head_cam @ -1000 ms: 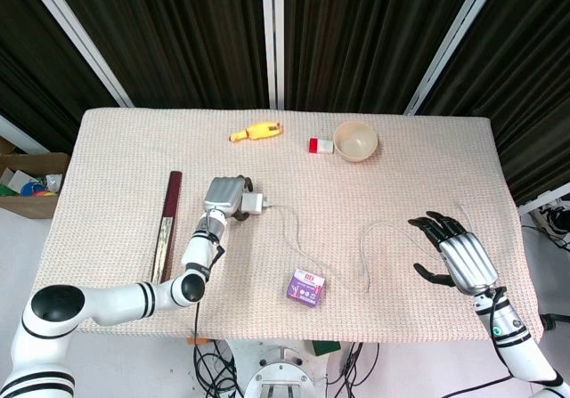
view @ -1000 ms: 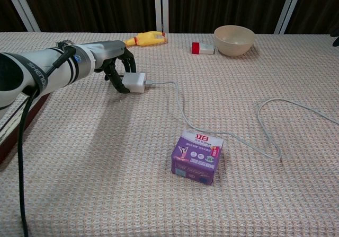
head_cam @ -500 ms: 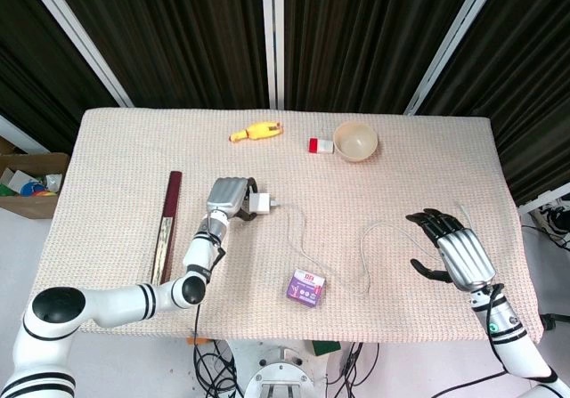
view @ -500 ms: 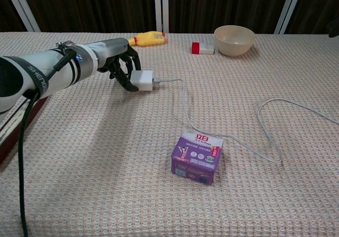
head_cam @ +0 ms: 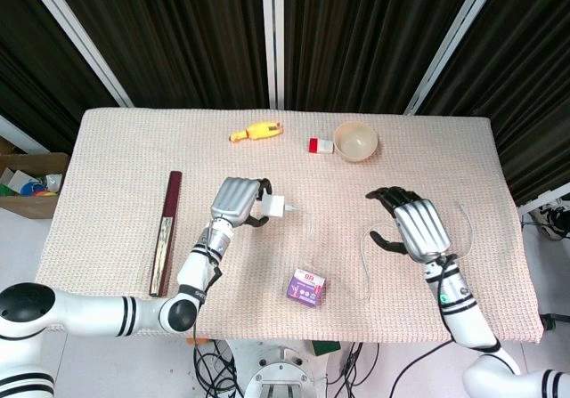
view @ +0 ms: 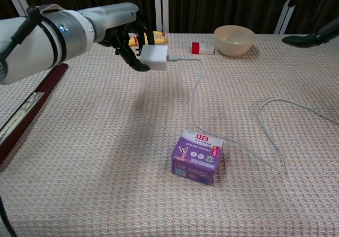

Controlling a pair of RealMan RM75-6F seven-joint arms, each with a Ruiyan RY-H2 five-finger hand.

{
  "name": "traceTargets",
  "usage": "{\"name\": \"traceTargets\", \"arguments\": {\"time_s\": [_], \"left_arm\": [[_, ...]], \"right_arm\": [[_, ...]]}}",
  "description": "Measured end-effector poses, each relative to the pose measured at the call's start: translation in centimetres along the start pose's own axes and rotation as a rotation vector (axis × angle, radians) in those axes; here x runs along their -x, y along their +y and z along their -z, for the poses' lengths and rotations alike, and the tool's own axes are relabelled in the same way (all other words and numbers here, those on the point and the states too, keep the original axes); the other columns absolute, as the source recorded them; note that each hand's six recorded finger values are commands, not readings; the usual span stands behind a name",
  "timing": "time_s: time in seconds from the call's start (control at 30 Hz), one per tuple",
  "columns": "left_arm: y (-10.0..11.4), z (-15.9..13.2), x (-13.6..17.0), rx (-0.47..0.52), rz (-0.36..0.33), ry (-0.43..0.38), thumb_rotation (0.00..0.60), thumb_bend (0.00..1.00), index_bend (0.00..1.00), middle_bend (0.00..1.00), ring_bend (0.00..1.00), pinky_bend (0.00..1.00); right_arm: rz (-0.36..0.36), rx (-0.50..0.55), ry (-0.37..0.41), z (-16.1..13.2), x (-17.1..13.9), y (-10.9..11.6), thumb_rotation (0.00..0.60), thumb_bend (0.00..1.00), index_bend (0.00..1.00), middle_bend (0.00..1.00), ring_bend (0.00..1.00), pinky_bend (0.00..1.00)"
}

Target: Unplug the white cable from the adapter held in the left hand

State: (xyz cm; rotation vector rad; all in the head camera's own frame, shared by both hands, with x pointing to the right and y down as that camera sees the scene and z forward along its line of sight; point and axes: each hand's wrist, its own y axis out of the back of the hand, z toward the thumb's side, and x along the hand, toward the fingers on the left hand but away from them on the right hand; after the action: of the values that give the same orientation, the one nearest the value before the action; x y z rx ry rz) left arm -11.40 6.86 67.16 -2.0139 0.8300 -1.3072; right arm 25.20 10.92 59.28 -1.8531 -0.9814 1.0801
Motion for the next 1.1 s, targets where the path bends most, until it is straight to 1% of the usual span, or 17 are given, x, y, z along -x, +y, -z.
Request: {"name": "traceTargets", "arguments": {"time_s": [0.13,0.23,0.3,0.37,0.47,0.57,0.73,1.1], "left_arm": [[0.7,-0.4,0.1,-0.006,-0.012,0.013,0.600,0.37,0.57,0.54,0.75,0.99],[1.1,-0.6,0.2,-0.006,-0.019,0.025,0.600,0.37,0.57,0.54,0.75,0.99],[1.2,-0.8,0.1,0.002,-0.019,0.030,0.600,0.37,0.57,0.54,0.75,0.99],[1.2,-0.9,0.1,0.016,-0.016,0.036,0.600,0.37,0.57,0.54,0.75,0.99],[1.2,-1.2,0.0,0.020,-0.014,0.038,0.600,0.37,0.57,0.54,0.75,0.99],[1.2,-1.3,0.0,0.018,-0.015,0.039,0.600,0.37,0.57,0.54,0.75,0.99],[1.3,-1.4,0.0,0.014,-0.017,0.041,0.600,0.37,0.57,0.54,0.75,0.99],[1.5,-1.8,-0.2,0.016,-0.020,0.039,0.600,0.37,0.57,0.54,0.75,0.99]], "right_arm": [[-0.029,0.052,-0.040,-2.3,2.4,-1.6,0.600,0.21,0.44,0.39,0.29,0.47],[-0.055,0.095,-0.058,-4.5,4.0,-3.1,0.600,0.22,0.47,0.40,0.30,0.48],[-0.067,0.109,-0.068,-5.9,5.0,-3.9,0.600,0.23,0.48,0.40,0.31,0.49],[-0.073,0.113,-0.081,-6.9,5.9,-4.6,0.600,0.27,0.50,0.40,0.31,0.49],[-0.081,0.109,-0.101,-7.8,7.0,-5.3,0.600,0.30,0.51,0.41,0.31,0.49],[-0.091,0.094,-0.117,-8.3,7.9,-5.8,0.600,0.30,0.52,0.41,0.31,0.49],[-0.106,0.069,-0.141,-8.4,9.0,-6.6,0.600,0.30,0.52,0.41,0.31,0.49],[-0.118,0.074,-0.147,-9.1,10.0,-7.7,0.600,0.32,0.54,0.42,0.31,0.50]]}}
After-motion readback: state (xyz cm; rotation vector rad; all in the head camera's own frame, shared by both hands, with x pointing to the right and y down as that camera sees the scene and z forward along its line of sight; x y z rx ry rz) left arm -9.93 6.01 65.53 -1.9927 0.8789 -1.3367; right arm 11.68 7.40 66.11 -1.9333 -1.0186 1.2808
